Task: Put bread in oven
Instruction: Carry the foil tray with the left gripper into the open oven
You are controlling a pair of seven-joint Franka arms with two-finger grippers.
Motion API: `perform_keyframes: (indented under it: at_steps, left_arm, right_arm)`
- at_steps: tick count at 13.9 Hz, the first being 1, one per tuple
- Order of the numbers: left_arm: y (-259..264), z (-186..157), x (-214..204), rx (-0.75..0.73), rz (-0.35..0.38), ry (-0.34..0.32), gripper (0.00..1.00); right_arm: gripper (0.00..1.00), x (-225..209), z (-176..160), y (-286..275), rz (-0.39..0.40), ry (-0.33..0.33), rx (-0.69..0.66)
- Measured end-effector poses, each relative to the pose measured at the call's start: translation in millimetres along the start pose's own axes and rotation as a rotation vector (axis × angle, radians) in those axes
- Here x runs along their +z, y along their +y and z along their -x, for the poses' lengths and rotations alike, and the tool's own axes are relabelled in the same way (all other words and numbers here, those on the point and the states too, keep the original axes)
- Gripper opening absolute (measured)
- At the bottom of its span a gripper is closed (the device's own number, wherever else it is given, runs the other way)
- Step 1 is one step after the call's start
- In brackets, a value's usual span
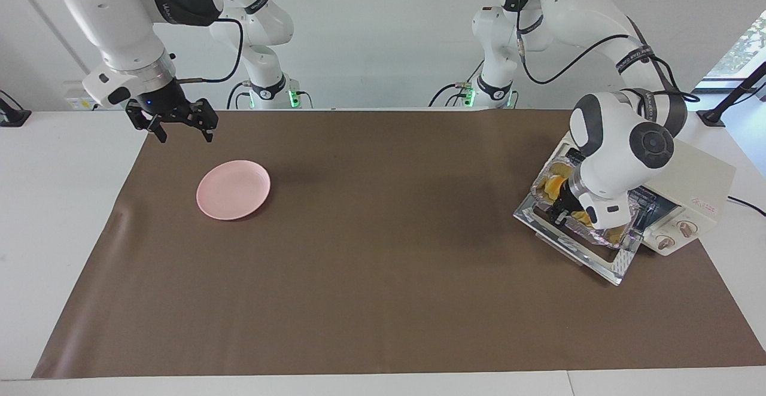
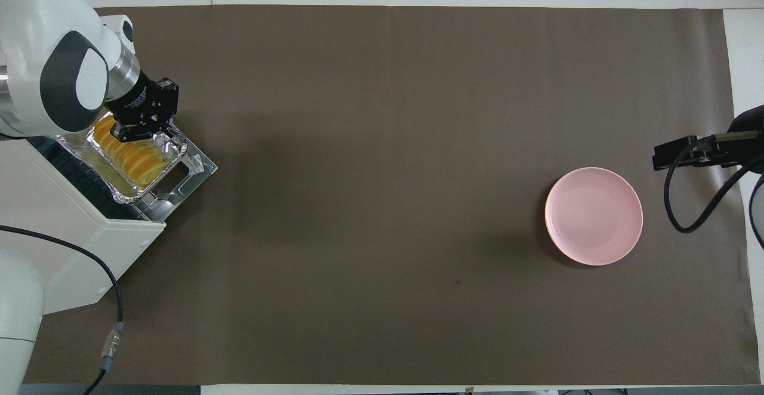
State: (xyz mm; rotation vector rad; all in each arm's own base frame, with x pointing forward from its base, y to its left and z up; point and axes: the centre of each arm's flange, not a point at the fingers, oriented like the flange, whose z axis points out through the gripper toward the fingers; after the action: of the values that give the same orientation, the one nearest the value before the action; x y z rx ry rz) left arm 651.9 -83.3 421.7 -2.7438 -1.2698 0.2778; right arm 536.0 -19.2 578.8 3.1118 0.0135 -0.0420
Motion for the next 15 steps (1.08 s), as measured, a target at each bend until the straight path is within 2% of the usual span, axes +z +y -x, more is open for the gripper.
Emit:
perform_keyframes:
  at_steps: [5, 15]
  left_arm:
    - [-11, -8, 13, 0.010, -0.029, 0.015, 0.02]
    - [-33, -41, 13, 0.016, -0.006, 0.034, 0.02]
  right_arm:
    - [1.00, 0, 0, 0, 0.000, 0.000, 0.000]
    - [1.00, 0, 0, 0, 0.000, 0.000, 0.000]
